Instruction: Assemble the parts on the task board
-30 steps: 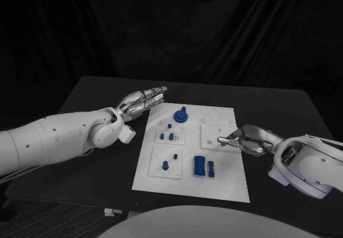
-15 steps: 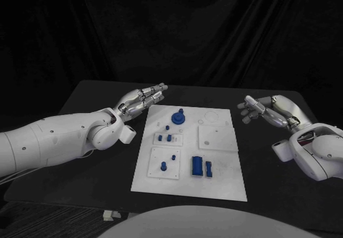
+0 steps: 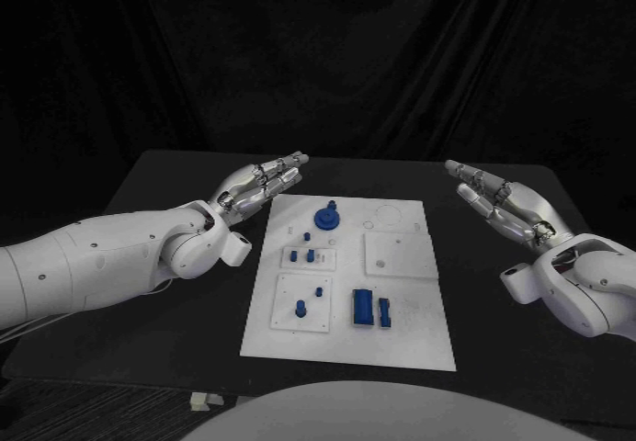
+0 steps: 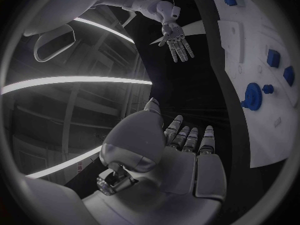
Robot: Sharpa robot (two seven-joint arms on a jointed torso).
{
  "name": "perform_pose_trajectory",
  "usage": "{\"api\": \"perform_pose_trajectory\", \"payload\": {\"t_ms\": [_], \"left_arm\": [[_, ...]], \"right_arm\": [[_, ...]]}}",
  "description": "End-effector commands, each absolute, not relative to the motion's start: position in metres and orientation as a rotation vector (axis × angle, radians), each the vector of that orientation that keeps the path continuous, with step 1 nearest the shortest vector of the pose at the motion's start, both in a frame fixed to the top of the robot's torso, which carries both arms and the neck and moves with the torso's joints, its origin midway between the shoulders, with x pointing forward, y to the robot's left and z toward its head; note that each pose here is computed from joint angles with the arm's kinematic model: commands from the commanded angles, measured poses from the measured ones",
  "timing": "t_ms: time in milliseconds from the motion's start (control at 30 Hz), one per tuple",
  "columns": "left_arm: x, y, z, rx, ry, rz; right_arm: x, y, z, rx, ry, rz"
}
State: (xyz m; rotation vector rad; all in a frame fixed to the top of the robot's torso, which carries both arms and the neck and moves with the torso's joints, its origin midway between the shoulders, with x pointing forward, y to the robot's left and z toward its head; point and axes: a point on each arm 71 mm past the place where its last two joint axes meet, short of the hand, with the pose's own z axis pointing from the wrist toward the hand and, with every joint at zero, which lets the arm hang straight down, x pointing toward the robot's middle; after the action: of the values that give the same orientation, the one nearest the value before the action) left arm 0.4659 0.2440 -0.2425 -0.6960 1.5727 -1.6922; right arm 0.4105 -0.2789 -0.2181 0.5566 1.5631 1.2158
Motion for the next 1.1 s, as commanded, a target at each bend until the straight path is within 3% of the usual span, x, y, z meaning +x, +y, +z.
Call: {"api": "perform_pose_trajectory", "payload": {"t_ms": [33, 200, 233, 500, 833, 1100], "left_arm": [[0.466, 0.242, -0.238, -0.662, 1.505, -1.733], [0.466, 0.241, -0.238, -0.662, 1.509, -1.734], [0.467, 0.243, -0.243, -0.694, 1.571, -1.692], [0.468, 0.237, -0.241, -0.736, 1.527, -1.654], [0.469, 0.215, -0.233, -0.925, 1.372, -1.488], [0.466, 0.2, -0.227, -1.104, 1.266, -1.328]], "right_arm": [[0.408, -0.274, -0.222, 0.558, 1.62, 1.328], [0.409, -0.273, -0.227, 0.56, 1.647, 1.344], [0.411, -0.276, -0.224, 0.561, 1.612, 1.277], [0.421, -0.265, -0.223, 0.639, 1.548, 1.284], [0.451, -0.22, -0.221, 0.979, 1.325, 1.273], [0.461, -0.196, -0.224, 1.178, 1.23, 1.237]]}}
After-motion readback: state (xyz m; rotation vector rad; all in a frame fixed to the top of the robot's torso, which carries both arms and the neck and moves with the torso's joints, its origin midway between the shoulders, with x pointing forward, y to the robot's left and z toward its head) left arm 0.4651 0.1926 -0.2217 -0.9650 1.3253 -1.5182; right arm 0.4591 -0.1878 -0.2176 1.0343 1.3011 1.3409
